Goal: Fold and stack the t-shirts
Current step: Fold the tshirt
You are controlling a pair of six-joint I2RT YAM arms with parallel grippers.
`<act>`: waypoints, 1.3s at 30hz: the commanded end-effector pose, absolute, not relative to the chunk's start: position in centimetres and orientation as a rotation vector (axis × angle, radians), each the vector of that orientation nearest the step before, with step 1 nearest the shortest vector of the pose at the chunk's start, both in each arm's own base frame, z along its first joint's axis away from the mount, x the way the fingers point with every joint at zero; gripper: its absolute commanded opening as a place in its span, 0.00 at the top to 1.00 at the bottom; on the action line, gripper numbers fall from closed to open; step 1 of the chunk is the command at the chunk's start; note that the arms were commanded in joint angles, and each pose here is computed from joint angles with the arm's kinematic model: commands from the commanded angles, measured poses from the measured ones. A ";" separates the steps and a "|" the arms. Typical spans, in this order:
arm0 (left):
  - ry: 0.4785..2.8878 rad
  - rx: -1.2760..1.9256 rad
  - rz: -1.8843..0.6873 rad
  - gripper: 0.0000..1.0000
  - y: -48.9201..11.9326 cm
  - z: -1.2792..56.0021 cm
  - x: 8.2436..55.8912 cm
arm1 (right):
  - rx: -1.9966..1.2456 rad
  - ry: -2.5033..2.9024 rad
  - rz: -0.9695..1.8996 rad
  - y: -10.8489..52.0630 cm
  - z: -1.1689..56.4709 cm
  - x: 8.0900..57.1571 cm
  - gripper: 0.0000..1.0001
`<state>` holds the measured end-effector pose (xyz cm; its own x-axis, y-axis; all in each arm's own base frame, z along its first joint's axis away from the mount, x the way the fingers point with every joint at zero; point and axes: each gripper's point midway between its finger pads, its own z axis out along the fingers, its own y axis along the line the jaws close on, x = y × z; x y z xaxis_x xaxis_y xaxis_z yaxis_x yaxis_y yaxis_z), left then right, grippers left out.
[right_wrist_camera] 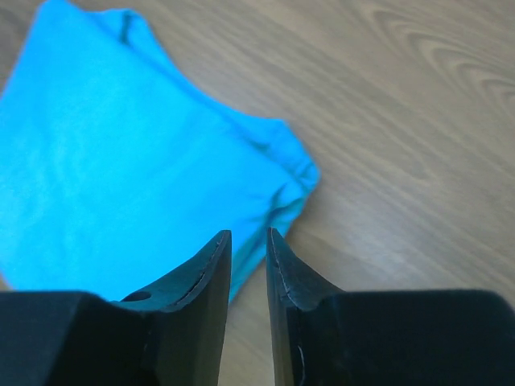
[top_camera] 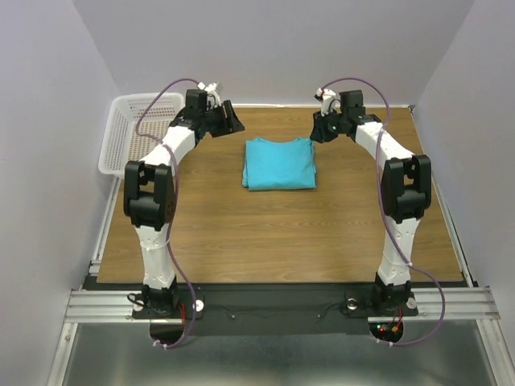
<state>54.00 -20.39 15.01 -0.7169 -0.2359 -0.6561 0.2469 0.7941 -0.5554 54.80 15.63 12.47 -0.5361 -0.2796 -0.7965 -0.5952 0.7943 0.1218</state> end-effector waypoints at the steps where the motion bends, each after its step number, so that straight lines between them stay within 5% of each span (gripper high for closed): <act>1: 2.090 0.146 -0.823 0.37 -20.6 19.8 51.5 | -0.749 2.000 0.617 17.9 16.7 53.1 0.70; 5: 2.124 0.171 -0.822 0.37 -20.8 16.9 49.6 | -0.690 2.066 0.524 16.4 14.8 54.1 0.50; 8: 2.168 0.168 -0.832 0.37 -21.1 14.5 49.6 | -0.641 2.088 0.498 16.0 14.4 54.9 0.45; 26: 2.210 0.134 -0.821 0.38 -22.6 10.9 54.6 | -0.503 2.205 0.611 17.0 9.4 56.4 0.53; 29: 2.215 0.128 -0.838 0.41 -22.9 10.4 55.0 | -0.494 2.200 0.643 17.5 9.4 56.8 0.64; 33: 2.206 0.123 -0.857 0.50 -23.3 10.5 55.6 | -0.465 2.186 0.641 17.3 10.3 57.4 1.00; 39: 2.170 0.116 -0.853 0.55 -23.3 11.3 56.3 | -0.361 2.161 0.560 15.5 11.8 58.5 0.99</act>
